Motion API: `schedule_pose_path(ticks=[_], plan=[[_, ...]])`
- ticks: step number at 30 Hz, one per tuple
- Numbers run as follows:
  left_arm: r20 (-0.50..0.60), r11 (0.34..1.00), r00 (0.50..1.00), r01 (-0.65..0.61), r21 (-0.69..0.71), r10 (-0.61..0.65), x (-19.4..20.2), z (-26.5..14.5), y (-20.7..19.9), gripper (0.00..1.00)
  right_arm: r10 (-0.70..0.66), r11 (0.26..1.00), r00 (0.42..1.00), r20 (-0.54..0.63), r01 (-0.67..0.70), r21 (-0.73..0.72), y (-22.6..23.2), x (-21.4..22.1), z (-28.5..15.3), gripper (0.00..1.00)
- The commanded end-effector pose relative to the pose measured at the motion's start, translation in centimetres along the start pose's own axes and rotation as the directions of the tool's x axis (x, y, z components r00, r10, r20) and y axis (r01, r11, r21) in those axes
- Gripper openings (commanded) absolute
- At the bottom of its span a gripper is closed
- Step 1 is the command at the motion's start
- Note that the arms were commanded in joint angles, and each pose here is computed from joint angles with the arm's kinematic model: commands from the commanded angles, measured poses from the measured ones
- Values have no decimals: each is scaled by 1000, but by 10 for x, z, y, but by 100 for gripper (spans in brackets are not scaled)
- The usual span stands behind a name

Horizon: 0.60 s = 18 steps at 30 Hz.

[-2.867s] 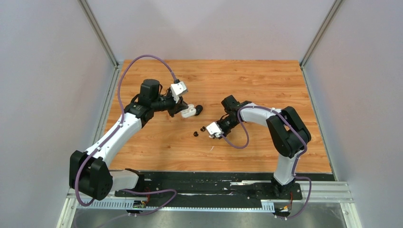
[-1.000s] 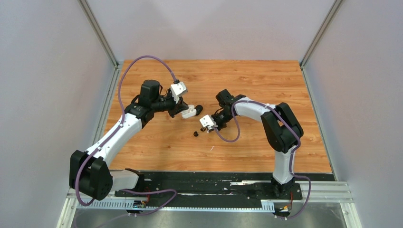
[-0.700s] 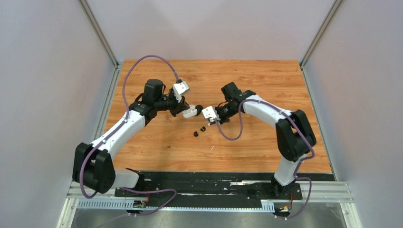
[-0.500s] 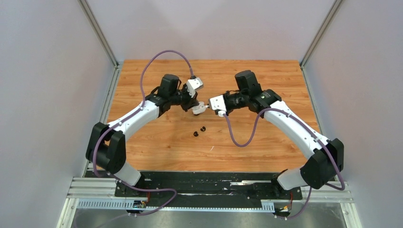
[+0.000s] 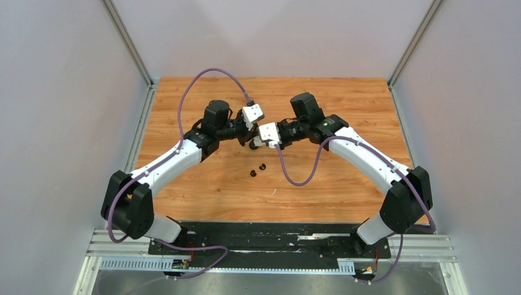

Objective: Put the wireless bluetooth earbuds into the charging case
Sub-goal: Place the earbud in the charging case.

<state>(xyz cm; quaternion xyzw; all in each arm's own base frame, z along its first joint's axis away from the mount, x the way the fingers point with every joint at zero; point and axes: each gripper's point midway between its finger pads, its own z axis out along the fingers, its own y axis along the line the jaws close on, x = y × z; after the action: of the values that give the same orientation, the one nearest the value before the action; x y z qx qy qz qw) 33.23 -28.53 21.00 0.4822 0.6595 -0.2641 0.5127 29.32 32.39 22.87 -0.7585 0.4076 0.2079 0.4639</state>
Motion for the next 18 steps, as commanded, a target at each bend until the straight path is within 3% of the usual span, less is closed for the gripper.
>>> schedule_pose_path(ticks=[1,18], plan=[[127,994,986,-109,20,106,-36,-8,-8,0,-46,997,999,15,45,63,-25,-19,-1,0],[135,992,984,-120,42,113,-41,-9,-12,0,-69,997,997,-39,70,28,-16,-8,7,0]])
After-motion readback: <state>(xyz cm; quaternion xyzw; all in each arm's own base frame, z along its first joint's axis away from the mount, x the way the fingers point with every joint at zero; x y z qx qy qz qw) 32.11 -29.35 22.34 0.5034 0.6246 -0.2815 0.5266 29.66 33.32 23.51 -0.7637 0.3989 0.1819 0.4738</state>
